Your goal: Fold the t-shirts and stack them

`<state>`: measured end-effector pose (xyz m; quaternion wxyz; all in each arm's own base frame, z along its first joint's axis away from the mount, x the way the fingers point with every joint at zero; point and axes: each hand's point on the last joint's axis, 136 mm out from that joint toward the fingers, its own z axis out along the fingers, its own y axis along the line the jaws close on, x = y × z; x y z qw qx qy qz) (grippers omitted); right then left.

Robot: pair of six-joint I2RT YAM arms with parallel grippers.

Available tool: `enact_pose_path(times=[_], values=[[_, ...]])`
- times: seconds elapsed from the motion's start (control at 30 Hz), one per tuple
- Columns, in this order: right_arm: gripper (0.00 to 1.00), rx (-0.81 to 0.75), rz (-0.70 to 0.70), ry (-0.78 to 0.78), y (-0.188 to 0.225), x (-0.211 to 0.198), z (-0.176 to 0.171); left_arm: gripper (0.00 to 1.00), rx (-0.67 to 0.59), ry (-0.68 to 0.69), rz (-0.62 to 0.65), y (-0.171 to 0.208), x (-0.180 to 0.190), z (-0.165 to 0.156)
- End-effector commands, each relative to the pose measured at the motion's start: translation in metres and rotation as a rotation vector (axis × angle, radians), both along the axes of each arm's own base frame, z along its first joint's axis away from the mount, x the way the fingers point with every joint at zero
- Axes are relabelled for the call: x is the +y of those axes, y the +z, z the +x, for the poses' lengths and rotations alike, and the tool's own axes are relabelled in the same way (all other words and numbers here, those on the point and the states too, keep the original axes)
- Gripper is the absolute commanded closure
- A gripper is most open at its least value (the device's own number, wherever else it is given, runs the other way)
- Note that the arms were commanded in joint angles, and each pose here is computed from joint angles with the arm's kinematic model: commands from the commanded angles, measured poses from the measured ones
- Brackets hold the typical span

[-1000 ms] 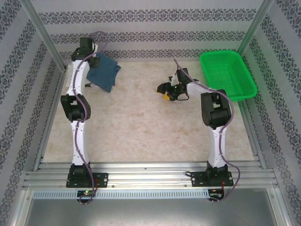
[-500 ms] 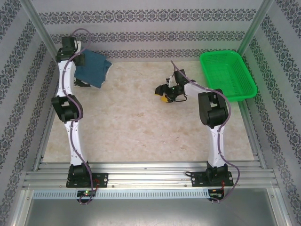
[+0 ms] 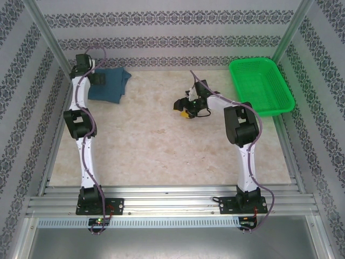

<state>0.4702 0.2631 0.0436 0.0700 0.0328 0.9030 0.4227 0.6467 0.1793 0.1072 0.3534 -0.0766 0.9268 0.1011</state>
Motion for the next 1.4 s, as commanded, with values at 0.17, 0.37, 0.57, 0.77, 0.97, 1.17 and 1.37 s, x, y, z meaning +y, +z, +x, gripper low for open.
enact_pose_path(times=[0.17,0.37,0.57,0.77,0.97,1.17,1.37], values=[[0.30,-0.095,-0.050,0.022,0.052,-0.006,-0.035,0.00,-0.293,0.229,0.018,0.163,0.056,-0.034],[0.15,-0.262,-0.239,-0.082,0.104,-0.072,-0.064,0.00,-0.423,0.263,-0.256,0.233,0.047,-0.078],[0.02,-0.457,-0.420,-0.320,0.147,-0.170,-0.092,0.00,-0.604,0.186,-0.343,0.263,0.006,-0.139],[0.02,-0.610,-0.724,-0.582,0.147,-0.269,-0.119,0.00,-0.703,0.161,-0.292,0.221,-0.063,-0.237],[0.02,-0.857,-0.843,-0.721,0.115,-0.302,-0.128,0.00,-0.644,0.082,-0.117,0.093,-0.129,-0.298],[0.02,-0.933,-0.824,-0.745,0.080,-0.298,-0.120,0.00,-0.676,0.055,-0.021,0.030,-0.128,-0.305],[0.02,-1.103,-0.899,-0.630,0.082,-0.270,-0.106,0.00,-0.656,-0.107,-0.003,-0.003,-0.152,-0.266]])
